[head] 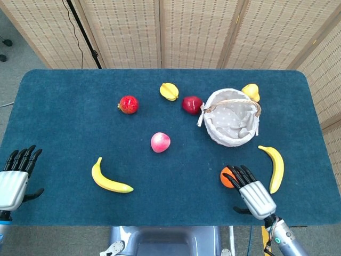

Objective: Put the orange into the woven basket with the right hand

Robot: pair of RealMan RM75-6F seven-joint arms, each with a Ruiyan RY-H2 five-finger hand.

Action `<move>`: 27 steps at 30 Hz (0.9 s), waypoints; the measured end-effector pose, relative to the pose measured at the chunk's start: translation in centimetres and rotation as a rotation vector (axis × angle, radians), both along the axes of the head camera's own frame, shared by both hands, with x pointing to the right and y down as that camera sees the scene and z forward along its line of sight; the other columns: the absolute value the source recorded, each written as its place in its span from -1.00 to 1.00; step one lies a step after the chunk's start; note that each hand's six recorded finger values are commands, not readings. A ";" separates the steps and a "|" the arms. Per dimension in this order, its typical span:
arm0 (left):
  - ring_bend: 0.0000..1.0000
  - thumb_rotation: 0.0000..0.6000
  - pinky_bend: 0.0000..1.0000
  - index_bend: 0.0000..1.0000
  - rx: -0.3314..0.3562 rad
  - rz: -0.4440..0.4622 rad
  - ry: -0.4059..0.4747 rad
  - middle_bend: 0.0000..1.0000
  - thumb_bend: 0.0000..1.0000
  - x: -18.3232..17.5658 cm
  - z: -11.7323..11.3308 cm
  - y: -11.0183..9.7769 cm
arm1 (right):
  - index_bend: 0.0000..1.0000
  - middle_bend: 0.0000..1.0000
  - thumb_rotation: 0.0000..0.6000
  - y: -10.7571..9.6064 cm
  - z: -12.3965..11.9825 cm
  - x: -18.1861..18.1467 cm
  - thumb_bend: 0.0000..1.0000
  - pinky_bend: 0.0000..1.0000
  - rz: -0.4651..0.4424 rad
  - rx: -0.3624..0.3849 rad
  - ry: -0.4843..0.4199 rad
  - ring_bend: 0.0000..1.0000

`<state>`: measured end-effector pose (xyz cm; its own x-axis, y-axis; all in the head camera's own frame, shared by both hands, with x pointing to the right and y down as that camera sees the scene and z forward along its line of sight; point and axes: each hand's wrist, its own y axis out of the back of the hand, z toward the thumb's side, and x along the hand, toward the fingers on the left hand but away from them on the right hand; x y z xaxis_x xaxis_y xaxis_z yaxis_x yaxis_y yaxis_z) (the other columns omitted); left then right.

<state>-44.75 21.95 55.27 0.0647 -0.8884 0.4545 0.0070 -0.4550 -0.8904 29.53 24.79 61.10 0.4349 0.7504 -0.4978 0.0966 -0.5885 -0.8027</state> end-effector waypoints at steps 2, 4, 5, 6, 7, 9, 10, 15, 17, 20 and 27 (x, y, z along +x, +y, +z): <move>-1.00 1.00 -1.00 -1.00 0.002 -0.001 -0.001 -1.00 -0.87 -0.1 0.0 0.0 | -0.83 -0.98 1.00 -0.7 0.4 -0.7 -1.00 -1.00 -0.006 0.002 -0.007 -1.00; -1.00 1.00 -1.00 -1.00 0.003 -0.003 0.000 -1.00 -0.87 -0.1 -0.1 0.0 | -0.83 -0.98 1.00 -1.4 0.7 -1.4 -1.00 -1.00 -0.007 0.002 -0.014 -1.00; -1.00 1.00 -1.00 -1.00 0.004 -0.004 0.001 -1.00 -0.87 -0.1 -0.1 -0.1 | -0.83 -0.98 1.00 -1.7 0.9 -1.6 -1.00 -1.00 -0.007 0.003 -0.018 -1.00; -1.00 1.00 -1.00 -1.00 0.004 -0.005 0.001 -1.00 -0.87 -0.1 -0.1 -0.1 | -0.83 -0.98 1.00 -2.0 1.0 -1.9 -1.00 -1.00 -0.006 0.003 -0.022 -1.00; -1.00 1.00 -1.00 -1.00 0.004 -0.005 0.000 -1.00 -0.87 -0.2 -0.1 -0.1 | -0.82 -0.98 1.00 -2.3 1.2 -2.2 -1.00 -0.99 -0.005 0.003 -0.026 -1.00; -1.00 1.00 -1.00 -1.00 0.004 -0.007 0.001 -1.00 -0.87 -0.2 -0.1 -0.1 | -0.82 -0.98 1.00 -2.7 1.7 -2.4 -1.00 -0.99 -0.002 -0.002 -0.026 -1.00; -1.00 1.00 -1.00 -1.00 0.005 -0.008 0.001 -1.00 -0.87 -0.2 -0.1 -0.1 | -0.81 -0.98 1.00 -3.0 2.0 -2.5 -1.00 -0.98 0.001 -0.009 -0.024 -1.00; -1.00 1.00 -1.00 -1.00 0.007 -0.012 0.002 -1.00 -0.87 -0.4 -0.2 -0.2 | -0.77 -0.97 1.00 -3.7 3.6 -2.4 -1.00 -0.96 0.019 -0.037 -0.010 -0.98; -1.00 1.00 -1.00 -1.00 0.007 -0.014 0.003 -1.00 -0.87 -0.4 -0.2 -0.2 | -0.75 -0.96 1.00 -3.8 4.4 -2.2 -1.00 -0.93 0.029 -0.052 -0.006 -0.96; -1.00 1.00 -1.00 -1.00 0.007 -0.014 0.004 -1.00 -0.87 -0.4 -0.3 -0.2 | -0.65 -0.87 1.00 -3.8 5.7 -1.7 -1.00 -0.78 0.051 -0.081 0.001 -0.85; -1.00 1.00 -1.00 -1.00 0.006 -0.018 0.009 -1.00 -0.87 -0.5 -0.3 -0.3 | 0.19 0.02 1.00 -3.7 7.8 -0.4 -0.36 0.28 0.100 -0.117 -0.004 0.17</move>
